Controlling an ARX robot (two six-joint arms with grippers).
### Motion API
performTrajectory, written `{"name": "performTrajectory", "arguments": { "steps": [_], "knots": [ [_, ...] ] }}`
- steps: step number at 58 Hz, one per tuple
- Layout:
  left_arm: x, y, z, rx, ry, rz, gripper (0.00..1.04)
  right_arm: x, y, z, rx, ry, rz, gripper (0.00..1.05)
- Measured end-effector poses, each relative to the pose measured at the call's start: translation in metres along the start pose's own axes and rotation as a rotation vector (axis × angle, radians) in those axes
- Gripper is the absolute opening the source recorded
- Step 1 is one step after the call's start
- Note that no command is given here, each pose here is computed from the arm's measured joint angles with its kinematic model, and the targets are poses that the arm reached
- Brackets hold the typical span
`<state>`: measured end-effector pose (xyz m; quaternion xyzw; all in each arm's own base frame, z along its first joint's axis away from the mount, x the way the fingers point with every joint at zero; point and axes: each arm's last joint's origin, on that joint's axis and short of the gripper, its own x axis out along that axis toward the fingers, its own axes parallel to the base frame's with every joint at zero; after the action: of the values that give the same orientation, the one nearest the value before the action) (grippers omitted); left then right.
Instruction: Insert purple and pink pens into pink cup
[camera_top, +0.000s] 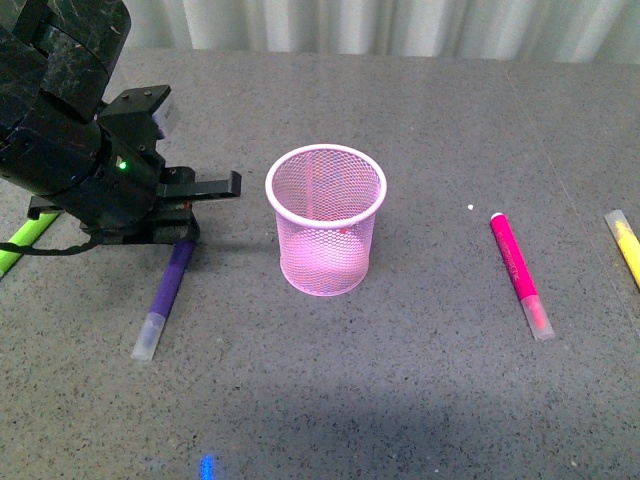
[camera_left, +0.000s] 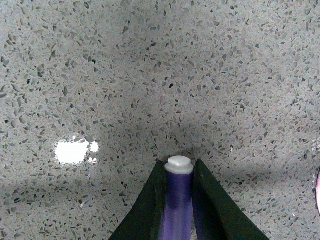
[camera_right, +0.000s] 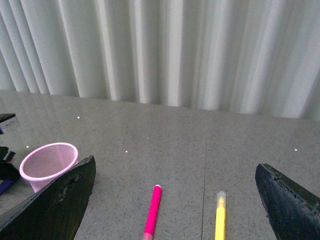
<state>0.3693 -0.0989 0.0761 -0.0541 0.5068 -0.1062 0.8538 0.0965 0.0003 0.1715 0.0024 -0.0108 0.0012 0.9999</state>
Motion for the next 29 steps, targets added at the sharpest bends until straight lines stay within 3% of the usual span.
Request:
{"name": "performTrajectory", "arguments": {
  "steps": [19,29],
  "knots": [
    [-0.018,0.017,-0.015,-0.043,-0.005,0.019,0.08,0.0,0.0,0.0,0.0,0.0,0.0,0.97],
    [-0.048,0.026,-0.01,-0.038,-0.09,0.043,0.08,0.0,0.0,0.0,0.0,0.0,0.0,0.97]
  ]
}}
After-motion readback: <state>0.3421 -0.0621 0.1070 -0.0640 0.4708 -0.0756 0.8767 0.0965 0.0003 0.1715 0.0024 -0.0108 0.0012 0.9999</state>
